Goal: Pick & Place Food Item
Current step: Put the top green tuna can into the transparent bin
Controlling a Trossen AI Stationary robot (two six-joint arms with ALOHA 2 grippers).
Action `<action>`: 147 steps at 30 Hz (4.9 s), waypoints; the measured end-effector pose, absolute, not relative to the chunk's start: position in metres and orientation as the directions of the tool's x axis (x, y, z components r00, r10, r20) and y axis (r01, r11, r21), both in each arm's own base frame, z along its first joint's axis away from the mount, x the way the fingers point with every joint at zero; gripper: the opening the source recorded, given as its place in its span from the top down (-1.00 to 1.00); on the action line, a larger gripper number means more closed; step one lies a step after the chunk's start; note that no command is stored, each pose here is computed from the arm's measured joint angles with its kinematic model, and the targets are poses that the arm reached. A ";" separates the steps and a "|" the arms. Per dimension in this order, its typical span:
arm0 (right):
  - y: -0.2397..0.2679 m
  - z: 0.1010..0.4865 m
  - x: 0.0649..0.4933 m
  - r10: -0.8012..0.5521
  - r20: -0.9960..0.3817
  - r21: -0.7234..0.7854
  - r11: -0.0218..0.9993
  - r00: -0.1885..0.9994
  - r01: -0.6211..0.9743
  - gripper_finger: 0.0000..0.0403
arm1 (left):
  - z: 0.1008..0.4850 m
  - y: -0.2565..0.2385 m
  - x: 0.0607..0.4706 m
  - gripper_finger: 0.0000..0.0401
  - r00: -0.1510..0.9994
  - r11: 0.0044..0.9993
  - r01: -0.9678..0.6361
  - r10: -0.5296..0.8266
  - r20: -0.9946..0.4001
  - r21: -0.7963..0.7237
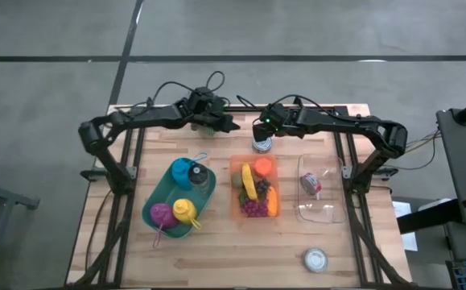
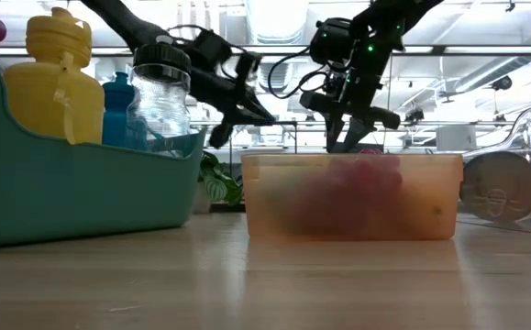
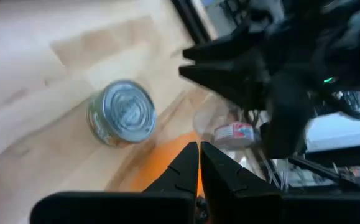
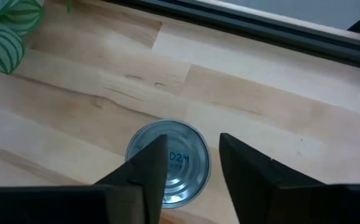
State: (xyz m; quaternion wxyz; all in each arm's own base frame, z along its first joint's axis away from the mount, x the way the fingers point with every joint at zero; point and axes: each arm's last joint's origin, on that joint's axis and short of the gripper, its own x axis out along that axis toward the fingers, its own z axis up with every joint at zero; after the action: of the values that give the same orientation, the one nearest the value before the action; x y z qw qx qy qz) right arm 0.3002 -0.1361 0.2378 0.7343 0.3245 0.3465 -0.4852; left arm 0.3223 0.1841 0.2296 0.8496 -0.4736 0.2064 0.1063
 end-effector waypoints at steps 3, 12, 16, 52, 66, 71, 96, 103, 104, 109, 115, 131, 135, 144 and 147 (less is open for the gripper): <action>-0.137 0.238 0.299 -0.481 -0.829 0.141 0.316 0.287 0.938 0.39 | 0.221 0.190 0.335 0.89 0.888 0.520 -0.373 -0.040 -0.458 -0.769; -0.138 0.237 0.297 -0.498 -0.827 0.048 0.401 0.261 0.915 0.59 | 0.226 0.204 0.357 0.89 0.901 0.608 -0.320 -0.041 -0.431 -0.727; -0.140 0.237 0.295 -0.527 -0.819 -0.032 0.436 0.226 0.899 0.69 | 0.228 0.206 0.359 0.89 0.899 0.657 -0.330 0.001 -0.437 -0.677; -0.149 0.239 0.291 -0.511 -0.826 -0.071 0.514 0.239 0.855 0.24 | 0.222 0.206 0.357 0.89 0.879 0.655 -0.381 0.038 -0.476 -0.652; -0.145 0.238 0.292 -0.478 -0.839 -0.190 0.704 0.259 0.685 -0.12 | 0.221 0.203 0.355 0.89 0.879 0.580 -0.350 -0.069 -0.472 -0.736; -0.145 0.239 0.292 -0.482 -0.835 -0.236 0.750 0.265 0.618 -0.12 | 0.221 0.203 0.355 0.89 0.880 0.575 -0.334 -0.093 -0.465 -0.747; -0.169 0.211 0.220 -0.322 -0.702 -0.059 0.915 0.635 0.399 -0.13 | 0.222 0.197 0.361 0.92 0.850 0.968 -0.180 0.063 -0.523 -0.176; -0.167 0.194 0.212 -0.318 -0.719 -0.146 0.938 0.617 0.314 -0.13 | 0.215 0.198 0.366 0.98 0.855 0.976 -0.171 0.078 -0.513 -0.136; -0.168 0.191 0.213 -0.312 -0.728 -0.145 0.940 0.611 0.308 -0.13 | 0.212 0.199 0.368 0.98 0.856 0.977 -0.169 0.078 -0.512 -0.132; -0.171 0.178 0.216 -0.295 -0.762 -0.128 0.941 0.576 0.312 -0.13 | 0.198 0.200 0.373 0.98 0.851 0.977 -0.165 0.072 -0.520 -0.135; -0.173 0.168 0.218 -0.275 -0.784 -0.101 0.941 0.557 0.323 -0.13 | 0.194 0.197 0.377 0.99 0.854 0.980 -0.151 0.062 -0.517 -0.131; -0.175 0.166 0.221 -0.277 -0.776 -0.075 0.933 0.567 0.353 -0.12 | 0.146 0.197 0.394 0.99 0.852 0.981 -0.081 -0.024 -0.524 -0.176; -0.175 0.166 0.221 -0.277 -0.775 -0.070 0.931 0.568 0.359 -0.12 | 0.146 0.196 0.394 0.99 0.852 0.985 -0.067 -0.027 -0.523 -0.160; -0.174 0.166 0.222 -0.265 -0.772 -0.059 0.935 0.578 0.350 -0.12 | 0.155 0.197 0.398 0.99 0.805 0.973 -0.093 -0.050 -0.592 -0.209; -0.174 0.166 0.222 -0.265 -0.772 -0.058 0.935 0.578 0.350 -0.12 | 0.178 0.201 0.406 0.99 0.783 0.975 -0.085 -0.061 -0.619 -0.203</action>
State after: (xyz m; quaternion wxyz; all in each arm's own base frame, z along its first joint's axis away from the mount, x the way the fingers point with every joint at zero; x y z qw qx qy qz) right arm 0.2221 -0.1738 0.1660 0.8868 0.0502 0.4255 -0.1734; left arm 0.4061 0.2013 0.1781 0.9377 -0.1105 0.3293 0.0065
